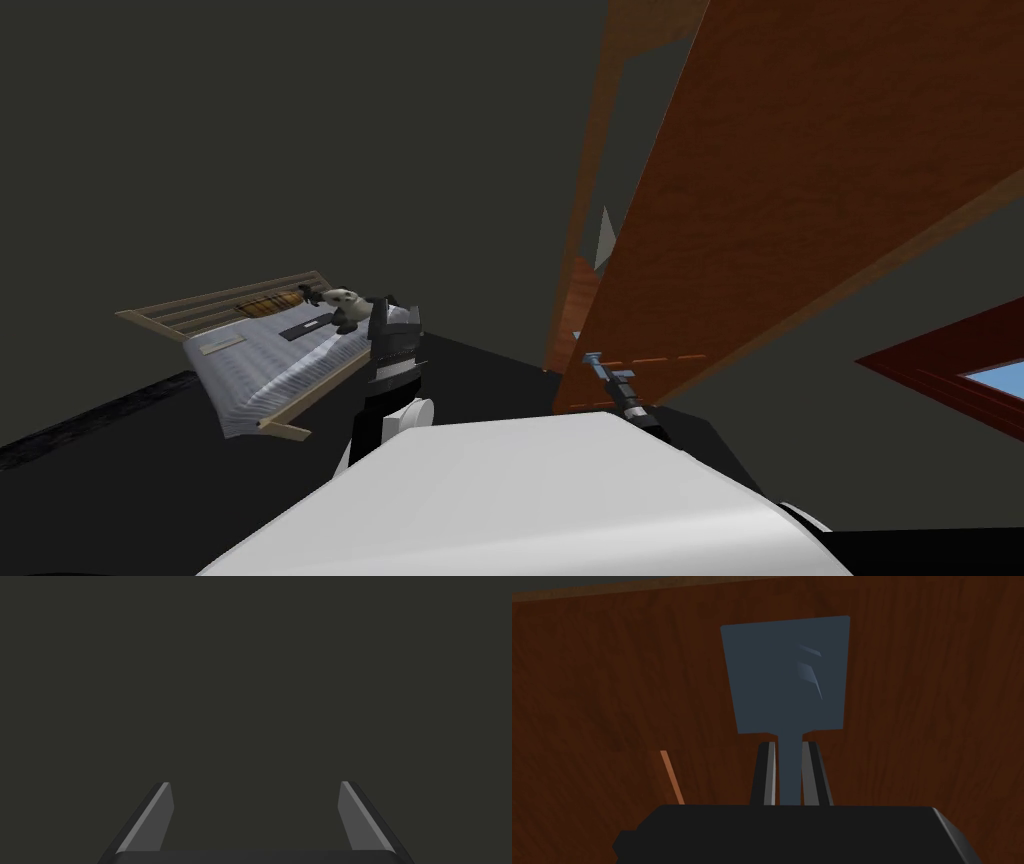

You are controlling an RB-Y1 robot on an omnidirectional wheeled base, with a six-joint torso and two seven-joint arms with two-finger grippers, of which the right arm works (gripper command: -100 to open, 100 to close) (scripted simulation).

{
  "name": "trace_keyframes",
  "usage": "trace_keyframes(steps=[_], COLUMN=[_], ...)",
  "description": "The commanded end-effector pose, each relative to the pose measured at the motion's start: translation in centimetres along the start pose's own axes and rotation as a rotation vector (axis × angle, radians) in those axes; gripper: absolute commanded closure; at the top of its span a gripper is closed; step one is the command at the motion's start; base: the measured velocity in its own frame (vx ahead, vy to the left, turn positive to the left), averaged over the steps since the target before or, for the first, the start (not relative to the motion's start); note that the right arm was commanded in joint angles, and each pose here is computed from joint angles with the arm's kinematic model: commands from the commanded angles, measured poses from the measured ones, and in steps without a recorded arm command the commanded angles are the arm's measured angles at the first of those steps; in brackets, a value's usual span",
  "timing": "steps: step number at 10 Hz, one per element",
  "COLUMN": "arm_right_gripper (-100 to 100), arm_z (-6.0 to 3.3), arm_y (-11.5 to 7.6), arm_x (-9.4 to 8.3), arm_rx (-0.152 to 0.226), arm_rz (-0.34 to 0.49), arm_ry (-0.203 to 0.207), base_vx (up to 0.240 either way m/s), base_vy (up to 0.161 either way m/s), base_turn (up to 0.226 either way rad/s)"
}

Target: Pull the door open

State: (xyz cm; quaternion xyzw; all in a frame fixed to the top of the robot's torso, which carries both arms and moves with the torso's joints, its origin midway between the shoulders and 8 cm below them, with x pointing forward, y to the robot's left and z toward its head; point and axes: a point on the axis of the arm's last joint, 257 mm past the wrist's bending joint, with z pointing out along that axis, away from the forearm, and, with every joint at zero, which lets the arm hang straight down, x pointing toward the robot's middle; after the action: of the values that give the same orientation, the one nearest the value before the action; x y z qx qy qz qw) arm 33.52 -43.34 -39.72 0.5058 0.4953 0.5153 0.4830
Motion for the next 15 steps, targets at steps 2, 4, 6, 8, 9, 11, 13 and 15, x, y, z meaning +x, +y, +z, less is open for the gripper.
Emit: trace_keyframes(steps=[2, 4, 6, 8, 9, 11, 13, 15], arm_right_gripper=[100, 100, 100, 100, 100, 100, 100, 100], arm_z=[-1.31, -1.15, -2.15, -3.14, -3.56, -4.35, -5.09, -3.71], arm_y=[0.3, 0.3, 0.2, 0.3, 0.3, 0.3, 0.3, 0.0], arm_x=[-0.2, -0.2, -0.2, -0.3, -0.4, -0.5, -0.5, 0.0], arm_rx=[-0.001, 0.000, 0.000, 0.000, 0.000, 0.000, 0.000, 0.002], arm_rz=[0.000, 0.000, 0.001, 0.001, 0.001, 0.001, 0.001, 0.002], arm_ry=[0.018, 0.017, 0.026, 0.033, 0.037, 0.043, 0.048, 0.041], base_vx=[-0.096, -0.130, -0.194, -0.236, -0.241, -0.198, -0.206, -0.135], base_vy=[-0.032, -0.045, -0.088, -0.077, -0.063, -0.085, -0.090, -0.036], base_turn=[0.085, 0.087, 0.224, 0.200, 0.164, 0.166, 0.195, 0.093])
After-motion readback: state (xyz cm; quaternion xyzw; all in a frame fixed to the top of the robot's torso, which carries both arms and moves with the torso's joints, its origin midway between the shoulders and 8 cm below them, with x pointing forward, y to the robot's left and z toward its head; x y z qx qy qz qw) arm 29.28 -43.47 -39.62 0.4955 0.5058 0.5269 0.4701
